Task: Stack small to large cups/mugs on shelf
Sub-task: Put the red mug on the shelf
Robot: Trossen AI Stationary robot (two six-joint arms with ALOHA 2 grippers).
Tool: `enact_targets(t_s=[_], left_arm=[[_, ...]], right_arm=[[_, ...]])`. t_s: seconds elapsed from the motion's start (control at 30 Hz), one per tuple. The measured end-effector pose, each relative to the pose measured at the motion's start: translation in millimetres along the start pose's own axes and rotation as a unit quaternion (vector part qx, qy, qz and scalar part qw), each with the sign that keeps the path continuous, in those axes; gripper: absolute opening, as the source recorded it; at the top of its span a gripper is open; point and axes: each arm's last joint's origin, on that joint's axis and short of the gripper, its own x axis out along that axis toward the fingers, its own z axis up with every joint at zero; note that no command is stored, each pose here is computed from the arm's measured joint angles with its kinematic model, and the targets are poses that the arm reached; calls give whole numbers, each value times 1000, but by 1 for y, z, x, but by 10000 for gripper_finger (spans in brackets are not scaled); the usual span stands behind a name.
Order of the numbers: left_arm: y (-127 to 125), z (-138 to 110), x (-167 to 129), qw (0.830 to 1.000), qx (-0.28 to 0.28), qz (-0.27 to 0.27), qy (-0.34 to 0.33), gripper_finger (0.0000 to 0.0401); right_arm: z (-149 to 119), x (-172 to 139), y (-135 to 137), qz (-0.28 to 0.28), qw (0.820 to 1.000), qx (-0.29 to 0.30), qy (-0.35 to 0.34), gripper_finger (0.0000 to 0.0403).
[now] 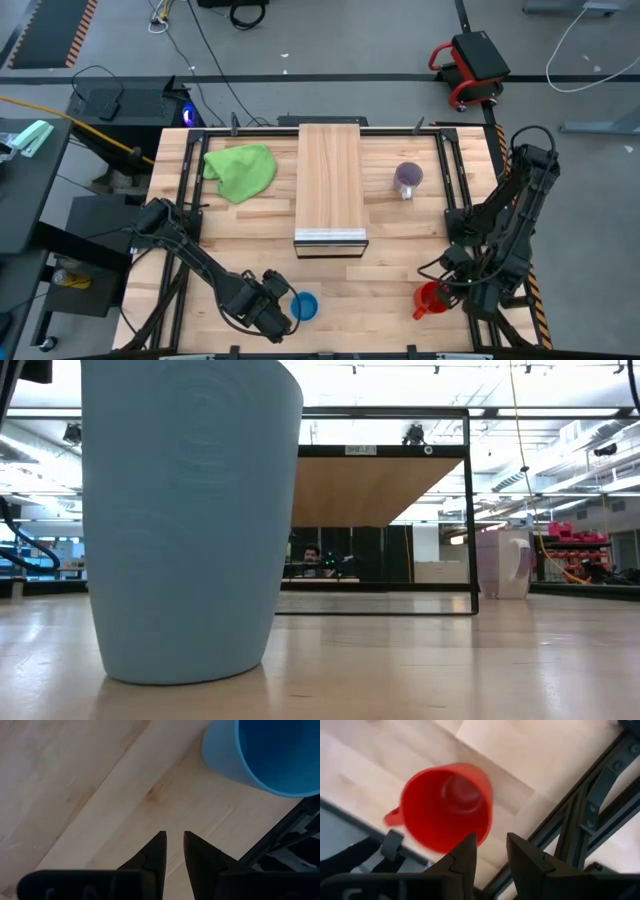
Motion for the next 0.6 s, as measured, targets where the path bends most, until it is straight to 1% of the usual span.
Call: enact_targets(t_s=[0.1, 0.3, 0.43, 0.5, 0.6], left_arm=[[0, 0, 0, 1000, 0, 0, 0, 79], [0, 0, 0, 1000, 2, 0, 0, 81], [0, 0, 0, 1000, 2, 1, 0, 78], [0, 0, 0, 1000, 3, 1, 0, 79], [0, 0, 0, 1000, 6, 2, 0, 83]], right_arm=[[1, 7, -1, -2, 1000, 6, -2, 112], [0, 17, 3, 21, 1000, 13, 13, 111], [-2, 6, 9, 48, 998, 40, 16, 111], [-5, -1, 11, 63, 997, 41, 18, 111], [-13, -10, 15, 70, 996, 43, 27, 105]])
